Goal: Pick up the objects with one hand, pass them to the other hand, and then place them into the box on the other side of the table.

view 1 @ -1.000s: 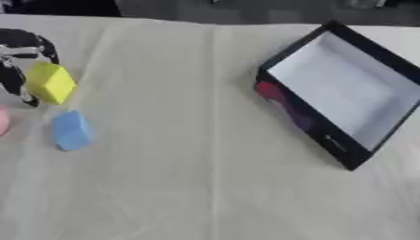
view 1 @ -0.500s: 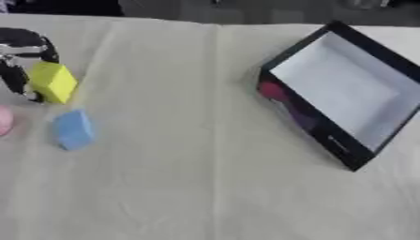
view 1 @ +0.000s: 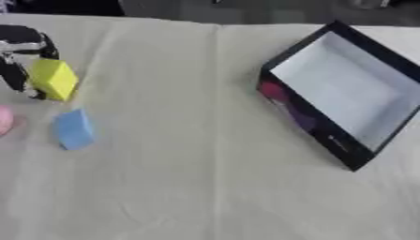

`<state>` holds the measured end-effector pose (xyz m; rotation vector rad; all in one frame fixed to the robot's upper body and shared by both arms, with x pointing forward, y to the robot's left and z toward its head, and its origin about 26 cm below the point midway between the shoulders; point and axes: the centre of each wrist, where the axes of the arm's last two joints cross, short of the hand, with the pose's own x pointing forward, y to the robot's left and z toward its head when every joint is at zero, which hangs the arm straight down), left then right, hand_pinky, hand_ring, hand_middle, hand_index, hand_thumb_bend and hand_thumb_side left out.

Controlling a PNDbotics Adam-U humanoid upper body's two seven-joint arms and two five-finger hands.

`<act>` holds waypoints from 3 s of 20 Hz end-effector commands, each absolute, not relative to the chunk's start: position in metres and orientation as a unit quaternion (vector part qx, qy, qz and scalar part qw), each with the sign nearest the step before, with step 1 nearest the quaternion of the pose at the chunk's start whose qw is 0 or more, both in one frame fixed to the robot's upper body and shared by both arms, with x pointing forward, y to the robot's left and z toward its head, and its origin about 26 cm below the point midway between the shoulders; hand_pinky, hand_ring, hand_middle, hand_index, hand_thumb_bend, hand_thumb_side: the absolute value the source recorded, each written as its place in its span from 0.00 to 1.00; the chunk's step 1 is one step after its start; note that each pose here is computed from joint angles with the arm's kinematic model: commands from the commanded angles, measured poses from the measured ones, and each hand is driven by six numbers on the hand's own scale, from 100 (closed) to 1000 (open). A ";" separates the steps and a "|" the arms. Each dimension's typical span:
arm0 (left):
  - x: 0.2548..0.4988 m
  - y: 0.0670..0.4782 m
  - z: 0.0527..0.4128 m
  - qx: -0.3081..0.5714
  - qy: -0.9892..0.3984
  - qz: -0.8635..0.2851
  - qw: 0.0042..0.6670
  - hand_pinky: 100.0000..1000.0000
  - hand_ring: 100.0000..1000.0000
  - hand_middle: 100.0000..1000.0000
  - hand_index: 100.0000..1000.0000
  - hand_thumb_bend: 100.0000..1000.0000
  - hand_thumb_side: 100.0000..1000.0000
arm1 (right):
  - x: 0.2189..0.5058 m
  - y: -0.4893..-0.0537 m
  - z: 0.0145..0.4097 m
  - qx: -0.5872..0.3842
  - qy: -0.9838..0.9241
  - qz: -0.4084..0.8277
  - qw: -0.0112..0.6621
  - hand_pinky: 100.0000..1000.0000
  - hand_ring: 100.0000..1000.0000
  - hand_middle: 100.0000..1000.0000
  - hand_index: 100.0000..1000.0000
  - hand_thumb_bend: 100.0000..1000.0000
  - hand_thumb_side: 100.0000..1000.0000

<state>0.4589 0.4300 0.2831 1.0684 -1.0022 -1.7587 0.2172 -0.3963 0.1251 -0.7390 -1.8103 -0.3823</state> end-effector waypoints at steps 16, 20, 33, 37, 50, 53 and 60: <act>0.443 0.423 0.307 0.326 -0.553 -0.660 0.392 0.73 0.59 0.46 0.45 0.00 0.00 | 0.230 -0.404 0.172 -0.296 -0.815 -0.096 0.490 0.71 0.93 0.88 0.99 0.00 0.45; 0.441 0.411 0.307 0.302 -0.581 -0.649 0.388 0.73 0.58 0.45 0.45 0.00 0.04 | 0.238 -0.403 0.192 -0.286 -0.833 -0.063 0.469 0.72 0.94 0.89 0.99 0.00 0.37; 0.444 0.349 0.288 0.242 -0.652 -0.627 0.350 0.73 0.56 0.45 0.44 0.00 0.01 | 0.265 -0.381 0.268 -0.257 -0.861 0.080 0.431 0.74 0.95 0.91 0.99 0.00 0.17; 0.444 0.331 0.277 0.234 -0.671 -0.617 0.338 0.73 0.56 0.45 0.44 0.00 0.02 | 0.271 -0.368 0.282 -0.246 -0.859 0.121 0.432 0.74 0.96 0.92 0.99 0.00 0.13; 0.440 0.268 0.243 0.158 -0.734 -0.578 0.321 0.73 0.55 0.44 0.43 0.00 0.17 | 0.295 -0.332 0.308 -0.242 -0.841 0.231 0.425 0.76 0.97 0.93 0.98 0.00 0.04; 0.438 0.257 0.237 0.146 -0.743 -0.571 0.316 0.74 0.55 0.43 0.43 0.00 0.19 | 0.301 -0.327 0.309 -0.239 -0.836 0.247 0.429 0.76 0.97 0.93 0.98 0.00 0.05; 0.436 0.229 0.223 0.121 -0.764 -0.551 0.314 0.74 0.54 0.43 0.43 0.00 0.27 | 0.316 -0.318 0.303 -0.237 -0.818 0.276 0.446 0.76 0.97 0.94 0.98 0.00 0.07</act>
